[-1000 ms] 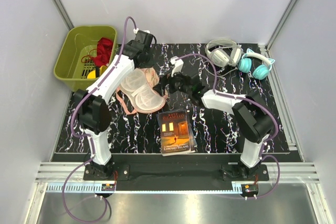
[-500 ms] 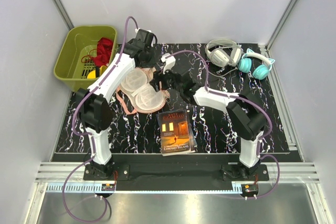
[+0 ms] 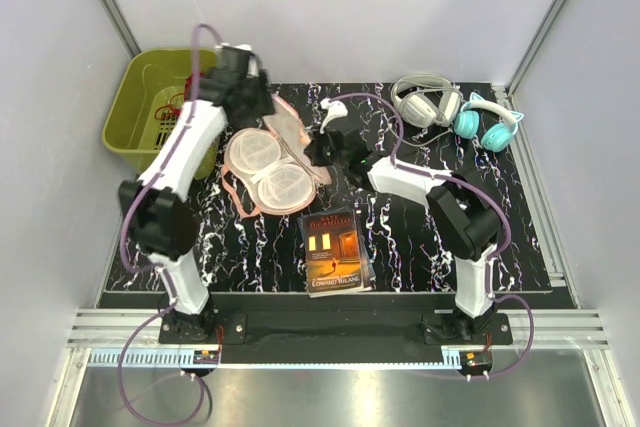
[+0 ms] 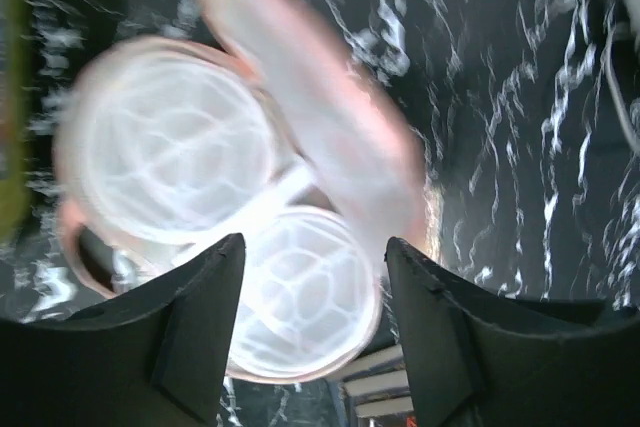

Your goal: Place the bra in the laundry bag and zip it closed

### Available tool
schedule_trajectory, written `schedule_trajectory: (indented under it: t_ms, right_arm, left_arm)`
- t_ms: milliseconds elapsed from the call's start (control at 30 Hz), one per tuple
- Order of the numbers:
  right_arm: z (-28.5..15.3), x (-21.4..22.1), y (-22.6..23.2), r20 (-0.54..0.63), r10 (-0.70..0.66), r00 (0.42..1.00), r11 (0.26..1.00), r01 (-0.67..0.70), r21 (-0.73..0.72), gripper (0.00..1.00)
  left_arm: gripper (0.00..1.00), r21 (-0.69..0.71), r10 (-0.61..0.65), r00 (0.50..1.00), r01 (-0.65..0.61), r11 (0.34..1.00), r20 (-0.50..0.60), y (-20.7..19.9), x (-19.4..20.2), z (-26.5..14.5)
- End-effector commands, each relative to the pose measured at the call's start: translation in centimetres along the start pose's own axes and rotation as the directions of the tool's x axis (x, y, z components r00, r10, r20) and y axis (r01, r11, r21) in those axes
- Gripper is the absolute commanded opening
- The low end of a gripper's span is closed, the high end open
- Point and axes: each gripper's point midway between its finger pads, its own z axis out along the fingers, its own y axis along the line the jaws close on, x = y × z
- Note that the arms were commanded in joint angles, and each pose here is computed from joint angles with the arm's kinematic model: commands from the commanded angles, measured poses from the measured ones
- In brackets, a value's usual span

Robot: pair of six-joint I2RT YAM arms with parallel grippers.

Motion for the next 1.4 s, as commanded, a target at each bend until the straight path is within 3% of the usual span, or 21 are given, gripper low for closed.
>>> schedule_trajectory:
  t_ms: [0, 167, 267, 367, 400, 433, 533, 733, 800, 967, 1033, 1100, 1267, 1367]
  right_arm:
    - [-1.9, -3.9, -4.2, 0.077, 0.187, 0.979, 0.977, -0.193, 0.087, 0.00]
    - [-2.4, -4.3, -9.9, 0.060, 0.322, 0.945, 0.940, -0.326, 0.095, 0.00]
    - [-2.3, -4.4, -11.3, 0.037, 0.341, 0.939, 0.934, -0.343, 0.096, 0.19]
    - [-2.4, -4.3, -12.7, -0.001, 0.350, 0.937, 0.931, -0.348, 0.109, 0.55]
    - [-2.7, -4.1, -13.0, -0.016, 0.352, 0.936, 0.930, -0.347, 0.121, 0.62]
    - [-2.9, -4.3, -13.2, -0.016, 0.349, 0.937, 0.930, -0.345, 0.125, 0.77]
    - [-4.3, -5.1, -14.8, -0.016, 0.354, 0.935, 0.917, -0.344, 0.203, 0.98]
    - [-7.5, -6.8, -17.5, -0.031, 0.278, 0.960, 0.917, -0.256, 0.306, 1.00]
    - [-8.7, -7.3, -17.2, -0.037, 0.276, 0.961, 0.919, -0.252, 0.302, 1.00]
    - [-11.2, -8.8, -15.1, -0.022, 0.277, 0.961, 0.935, -0.264, 0.238, 1.00]
    - [-11.8, -8.8, -14.7, -0.023, 0.279, 0.960, 0.937, -0.267, 0.227, 1.00]
    - [-12.6, -9.3, -14.2, -0.017, 0.276, 0.961, 0.940, -0.266, 0.215, 1.00]
    - [-14.2, -9.9, -13.4, -0.003, 0.268, 0.963, 0.946, -0.263, 0.192, 1.00]
    - [-14.6, -9.7, -13.8, -0.007, 0.273, 0.962, 0.944, -0.266, 0.194, 1.00]
  left_arm:
    - [0.65, 0.026, -0.122, 0.963, 0.119, 0.993, 0.238, 5.3, -7.0, -5.4]
    - [0.64, -0.005, -0.176, 0.924, 0.189, 0.982, 0.341, 9.4, -10.6, -5.5]
    - [0.64, -0.039, -0.248, 0.884, 0.286, 0.957, 0.397, 12.5, -12.4, -4.8]
    - [0.65, -0.078, -0.330, 0.826, 0.407, 0.910, 0.456, 16.1, -13.8, -3.2]
    - [0.65, -0.087, -0.350, 0.806, 0.440, 0.894, 0.478, 17.6, -14.3, -2.3]
    - [0.66, -0.114, -0.362, 0.787, 0.474, 0.873, 0.500, 18.8, -14.4, -2.0]
    - [0.67, -0.129, -0.418, 0.731, 0.562, 0.817, 0.539, 21.6, -15.1, -0.1]
    - [0.67, -0.114, -0.463, 0.673, 0.627, 0.770, 0.577, 23.9, -17.1, 4.7]
    - [0.66, -0.124, -0.460, 0.667, 0.635, 0.763, 0.587, 24.8, -17.1, 6.9]
    - [0.61, -0.063, -0.491, 0.588, 0.679, 0.732, 0.643, 26.1, -18.2, 9.6]
    - [0.59, -0.048, -0.482, 0.594, 0.660, 0.749, 0.643, 25.7, -18.8, 10.1]
    - [0.59, -0.058, -0.486, 0.595, 0.668, 0.742, 0.640, 25.6, -18.2, 11.3]
    - [0.63, 0.012, -0.587, 0.494, 0.759, 0.651, 0.641, 26.6, -15.8, 13.9]
    - [0.62, 0.025, -0.624, 0.485, 0.777, 0.629, 0.613, 26.7, -14.9, 14.7]
